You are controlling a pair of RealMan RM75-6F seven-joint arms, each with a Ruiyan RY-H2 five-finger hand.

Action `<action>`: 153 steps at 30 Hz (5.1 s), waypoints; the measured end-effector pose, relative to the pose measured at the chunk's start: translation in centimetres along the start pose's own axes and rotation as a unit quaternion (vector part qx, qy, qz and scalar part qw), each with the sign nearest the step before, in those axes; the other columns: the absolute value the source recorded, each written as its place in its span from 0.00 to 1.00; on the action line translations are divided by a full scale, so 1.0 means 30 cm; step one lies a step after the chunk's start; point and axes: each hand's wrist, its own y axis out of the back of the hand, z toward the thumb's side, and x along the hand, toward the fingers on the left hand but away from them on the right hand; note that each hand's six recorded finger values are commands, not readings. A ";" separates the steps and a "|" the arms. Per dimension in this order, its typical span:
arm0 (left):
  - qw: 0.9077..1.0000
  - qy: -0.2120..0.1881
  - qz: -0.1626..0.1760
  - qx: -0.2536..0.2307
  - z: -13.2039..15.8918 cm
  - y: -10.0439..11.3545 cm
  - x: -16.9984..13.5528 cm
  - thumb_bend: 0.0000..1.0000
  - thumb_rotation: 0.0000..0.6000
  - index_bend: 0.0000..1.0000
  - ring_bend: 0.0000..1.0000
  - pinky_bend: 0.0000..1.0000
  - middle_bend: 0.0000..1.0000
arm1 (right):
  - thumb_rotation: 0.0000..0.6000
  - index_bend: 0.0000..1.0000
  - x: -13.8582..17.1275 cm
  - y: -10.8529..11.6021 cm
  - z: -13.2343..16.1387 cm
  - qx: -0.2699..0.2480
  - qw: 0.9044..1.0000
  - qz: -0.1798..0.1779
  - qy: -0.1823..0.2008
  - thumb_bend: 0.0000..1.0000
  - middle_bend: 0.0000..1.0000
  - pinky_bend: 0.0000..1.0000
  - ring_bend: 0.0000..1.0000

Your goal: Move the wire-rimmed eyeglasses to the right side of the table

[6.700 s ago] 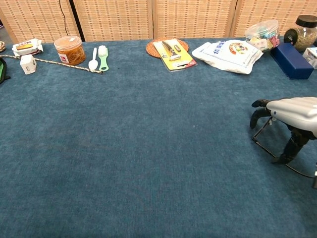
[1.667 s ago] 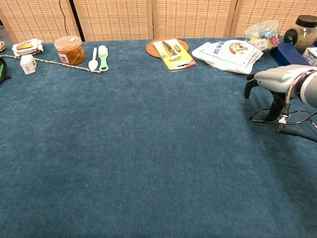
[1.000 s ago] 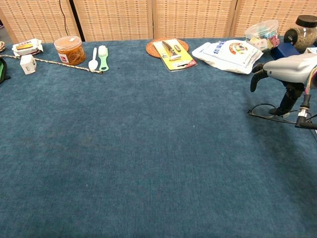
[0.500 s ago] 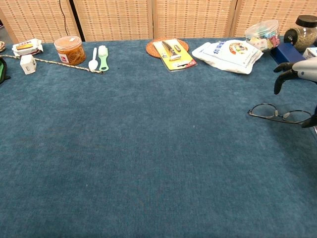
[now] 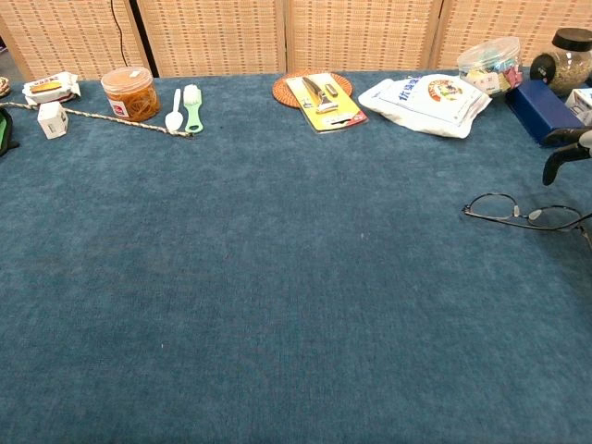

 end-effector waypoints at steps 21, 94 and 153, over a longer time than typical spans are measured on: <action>1.000 0.005 0.000 0.001 0.001 0.013 -0.017 0.29 1.00 0.15 0.03 0.02 0.00 | 1.00 0.25 -0.009 -0.089 -0.021 0.011 1.000 0.008 0.015 0.00 0.00 0.00 0.00; 0.999 0.041 -0.011 0.006 -0.082 -0.001 -0.040 0.29 1.00 0.15 0.00 0.01 0.00 | 1.00 0.64 -0.177 -0.010 0.109 -0.038 0.999 -0.011 0.000 0.00 0.19 0.00 0.01; 0.999 0.050 -0.022 0.002 -0.114 -0.021 -0.050 0.29 1.00 0.15 0.00 0.01 0.00 | 1.00 0.52 -0.100 0.101 0.233 -0.092 0.993 -0.049 0.047 0.00 0.14 0.00 0.00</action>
